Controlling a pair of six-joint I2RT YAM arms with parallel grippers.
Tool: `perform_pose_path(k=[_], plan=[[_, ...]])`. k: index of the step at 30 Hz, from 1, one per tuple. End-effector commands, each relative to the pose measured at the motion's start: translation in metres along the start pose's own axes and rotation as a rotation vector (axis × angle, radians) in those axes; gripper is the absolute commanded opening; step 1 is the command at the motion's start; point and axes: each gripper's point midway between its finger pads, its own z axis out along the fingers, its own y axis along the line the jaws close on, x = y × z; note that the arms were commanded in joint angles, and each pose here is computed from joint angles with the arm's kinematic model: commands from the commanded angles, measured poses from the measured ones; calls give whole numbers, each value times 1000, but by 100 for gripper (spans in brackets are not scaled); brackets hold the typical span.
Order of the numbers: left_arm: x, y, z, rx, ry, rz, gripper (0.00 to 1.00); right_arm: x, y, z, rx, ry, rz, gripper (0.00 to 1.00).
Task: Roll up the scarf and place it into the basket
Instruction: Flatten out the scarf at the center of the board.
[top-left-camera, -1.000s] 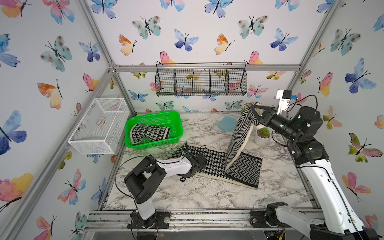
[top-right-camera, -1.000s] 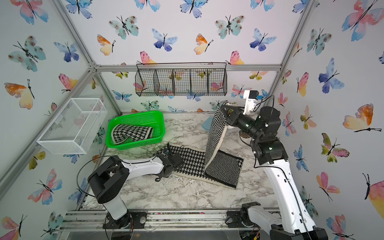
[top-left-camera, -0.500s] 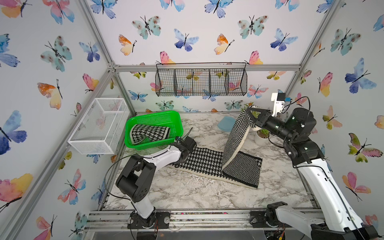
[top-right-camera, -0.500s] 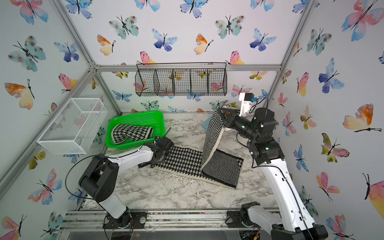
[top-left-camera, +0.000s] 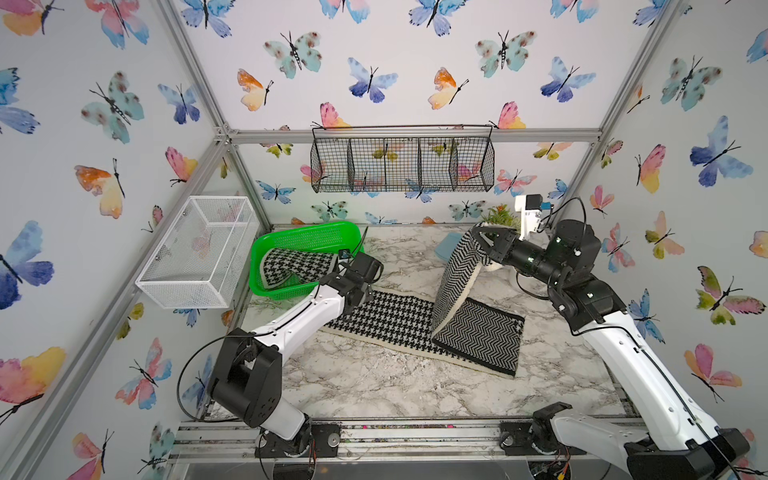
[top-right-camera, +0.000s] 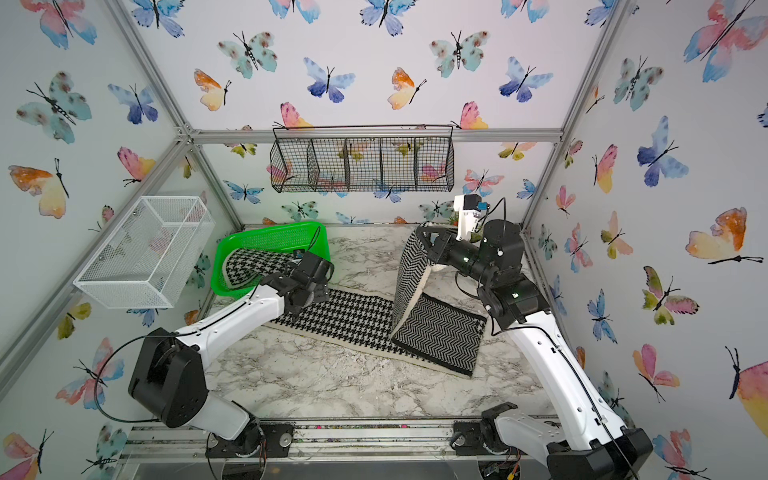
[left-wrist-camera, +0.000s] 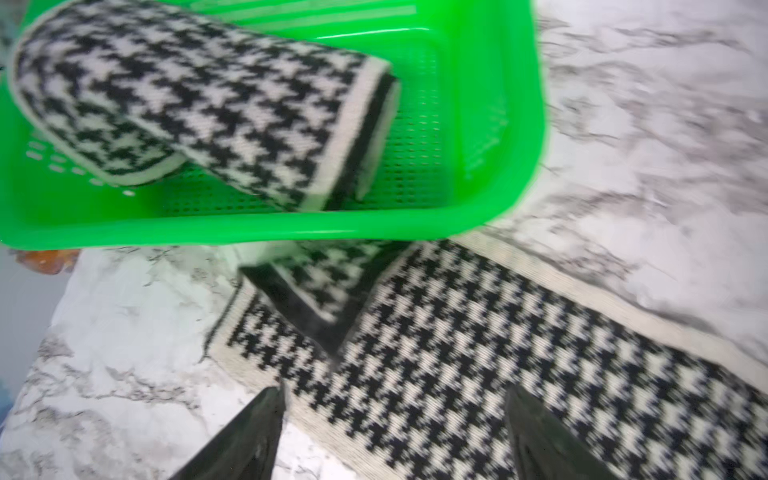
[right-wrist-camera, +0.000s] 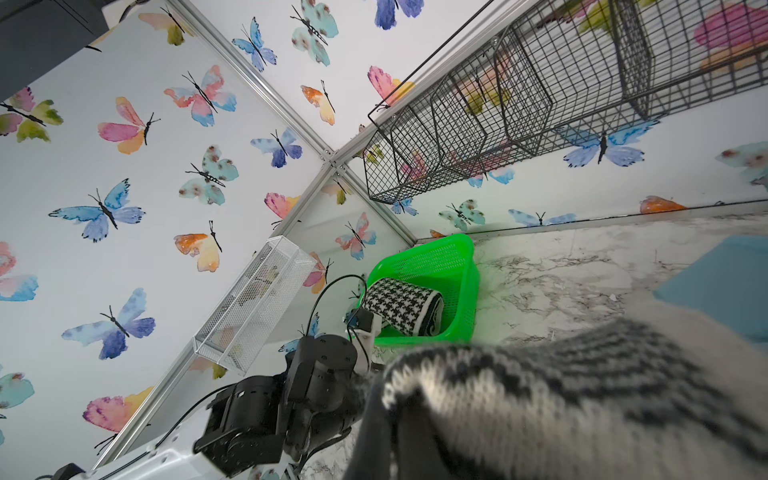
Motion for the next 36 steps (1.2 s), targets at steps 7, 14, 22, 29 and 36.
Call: perform_pose_path(k=[7, 14, 22, 29, 36], plan=[[93, -83, 39, -14, 142, 192, 89, -27, 25, -4, -35, -81, -71, 2], [118, -102, 56, -21, 188, 235, 89, -42, 37, -14, -23, -113, -105, 2], [161, -117, 51, -16, 246, 288, 88, -60, 45, -17, 5, -138, -153, 3], [184, -124, 23, 39, 262, 262, 88, -77, 48, -25, 77, -158, -216, 4], [196, -122, -1, 66, 258, 228, 89, -100, 60, -35, 125, -183, -282, 5]])
